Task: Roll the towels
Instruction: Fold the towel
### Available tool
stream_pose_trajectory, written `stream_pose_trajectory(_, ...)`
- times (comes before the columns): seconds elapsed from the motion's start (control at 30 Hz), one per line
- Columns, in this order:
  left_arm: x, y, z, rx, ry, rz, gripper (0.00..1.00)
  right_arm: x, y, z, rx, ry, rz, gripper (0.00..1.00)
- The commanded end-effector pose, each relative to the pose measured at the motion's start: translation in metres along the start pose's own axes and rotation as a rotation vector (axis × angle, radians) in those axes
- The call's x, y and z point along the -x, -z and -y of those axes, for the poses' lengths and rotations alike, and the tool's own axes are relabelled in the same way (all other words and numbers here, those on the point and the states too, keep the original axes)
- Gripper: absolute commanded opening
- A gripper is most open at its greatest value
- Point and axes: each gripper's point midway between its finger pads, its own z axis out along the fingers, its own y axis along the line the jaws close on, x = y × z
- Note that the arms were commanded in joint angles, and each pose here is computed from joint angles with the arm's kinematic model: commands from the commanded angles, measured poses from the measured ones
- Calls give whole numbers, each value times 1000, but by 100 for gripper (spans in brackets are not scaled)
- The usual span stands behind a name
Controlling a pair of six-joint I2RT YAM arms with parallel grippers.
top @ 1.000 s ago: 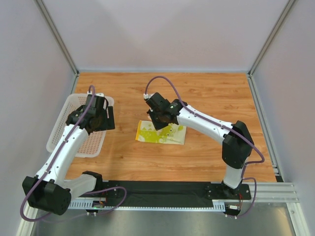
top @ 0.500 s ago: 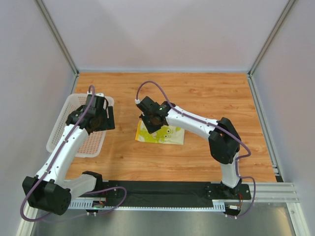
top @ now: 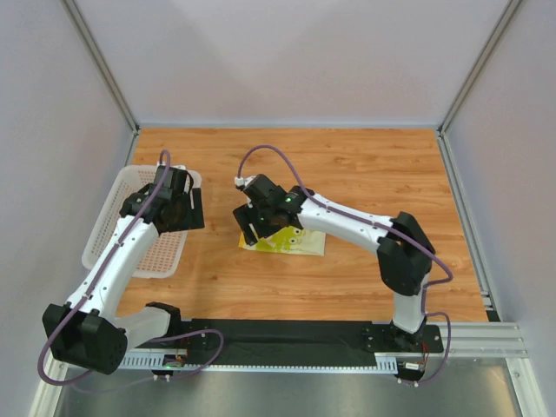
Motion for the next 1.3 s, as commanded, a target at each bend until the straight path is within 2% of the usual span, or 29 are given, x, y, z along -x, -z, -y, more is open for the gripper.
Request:
stream_pose_trajectory(0.0,5,2,13,-73,10,-3,79,31,62,23,-24,-86,206,73)
stream_pose_trajectory(0.03,6,3,19,-107,16,-3,79,7,60,36,-33,-146,166,73)
stream_pose_trajectory(0.1,9,2,42,-213,36,-17,78,3,83,62,-24,-248,217,73)
stream_pose_trajectory(0.27,15,-6,99,-374,19,-51,78,-64,75,129,-79,-461,123,72)
stream_pose_trajectory(0.4,15,-28,151,-523,36,-127,78,-87,61,140,-34,-523,64,66)
stream_pose_trajectory(0.43,22,-32,161,-560,46,-111,78,-89,57,142,-31,-530,59,63)
stream_pose_trajectory(0.53,21,-48,181,-617,68,-154,78,-99,46,150,-51,-550,23,63)
stream_pose_trajectory(0.77,8,-79,196,-629,89,-222,81,-114,22,162,-67,-596,-21,64)
stream_pose_trajectory(0.97,-3,-96,205,-650,93,-258,80,-126,2,164,-66,-615,-67,61)
stream_pose_trajectory(1.1,-10,-101,208,-661,95,-264,76,-137,-2,169,-96,-612,-92,59)
stream_pose_trajectory(1.27,-19,-108,214,-678,91,-280,64,-154,-3,175,-140,-600,-128,59)
